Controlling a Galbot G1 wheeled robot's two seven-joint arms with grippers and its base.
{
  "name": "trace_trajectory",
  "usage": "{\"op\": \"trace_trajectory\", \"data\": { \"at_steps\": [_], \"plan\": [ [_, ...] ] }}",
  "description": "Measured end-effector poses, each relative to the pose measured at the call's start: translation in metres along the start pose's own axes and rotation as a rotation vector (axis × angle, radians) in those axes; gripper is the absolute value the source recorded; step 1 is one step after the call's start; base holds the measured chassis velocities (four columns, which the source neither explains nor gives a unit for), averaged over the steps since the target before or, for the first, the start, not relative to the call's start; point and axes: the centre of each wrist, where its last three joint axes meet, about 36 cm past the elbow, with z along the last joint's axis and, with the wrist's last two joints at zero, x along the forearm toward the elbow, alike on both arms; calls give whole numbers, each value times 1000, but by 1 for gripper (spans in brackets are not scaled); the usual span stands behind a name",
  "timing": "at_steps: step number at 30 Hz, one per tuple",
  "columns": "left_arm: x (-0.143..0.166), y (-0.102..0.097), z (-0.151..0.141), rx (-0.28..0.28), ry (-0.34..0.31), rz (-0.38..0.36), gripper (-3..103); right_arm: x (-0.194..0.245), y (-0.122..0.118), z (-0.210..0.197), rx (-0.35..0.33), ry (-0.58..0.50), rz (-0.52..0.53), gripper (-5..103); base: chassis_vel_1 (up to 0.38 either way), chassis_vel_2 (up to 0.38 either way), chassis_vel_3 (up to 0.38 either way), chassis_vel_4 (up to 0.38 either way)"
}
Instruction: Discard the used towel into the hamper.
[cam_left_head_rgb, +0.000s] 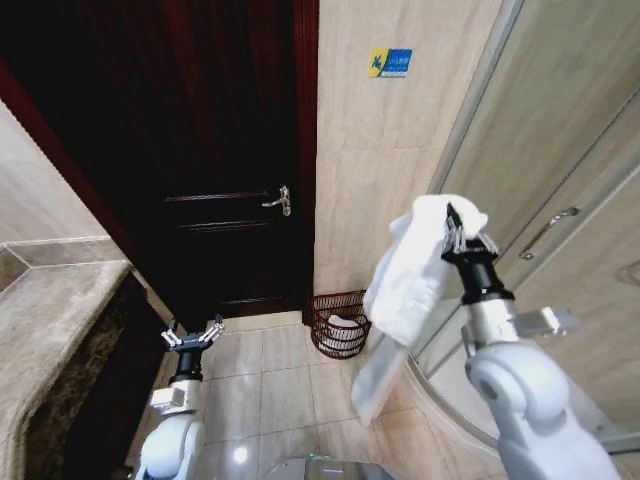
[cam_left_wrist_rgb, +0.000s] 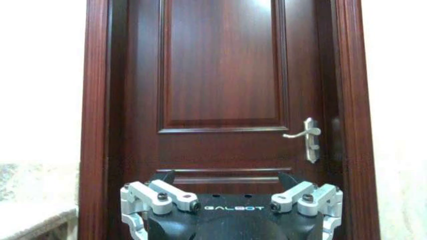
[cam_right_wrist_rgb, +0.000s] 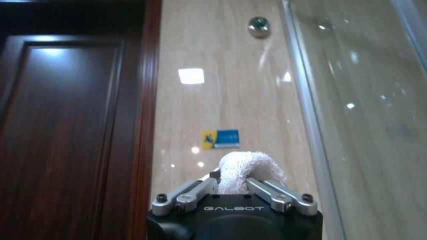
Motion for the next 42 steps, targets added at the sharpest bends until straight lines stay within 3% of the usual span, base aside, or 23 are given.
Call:
{"op": "trace_trajectory", "data": {
  "at_steps": [10,17,21,28,35,42],
  "plan": [
    [1,17,7,2,4,-31,100,-24,-19,-14,30,-35,-62,3,0,0,0,0],
    [10,15,14,26,10,-40,100,-87,-59,-39,94,-106,-72,3,0,0,0,0],
    [10,13,17,26,0,-51,100,-112,-69,-59,116,-164,-77,3,0,0,0,0],
    [28,11,19,42,13,-103,100,-137,-82,-104,80,-178,-70,3,0,0,0,0],
    [35,19,15,12,8,-123,100,-171,-107,-159,50,-242,-71,3,0,0,0,0],
    [33,16,12,-21,-11,-123,100,-218,-97,-189,-2,-304,-110,3,0,0,0,0]
  ]
}}
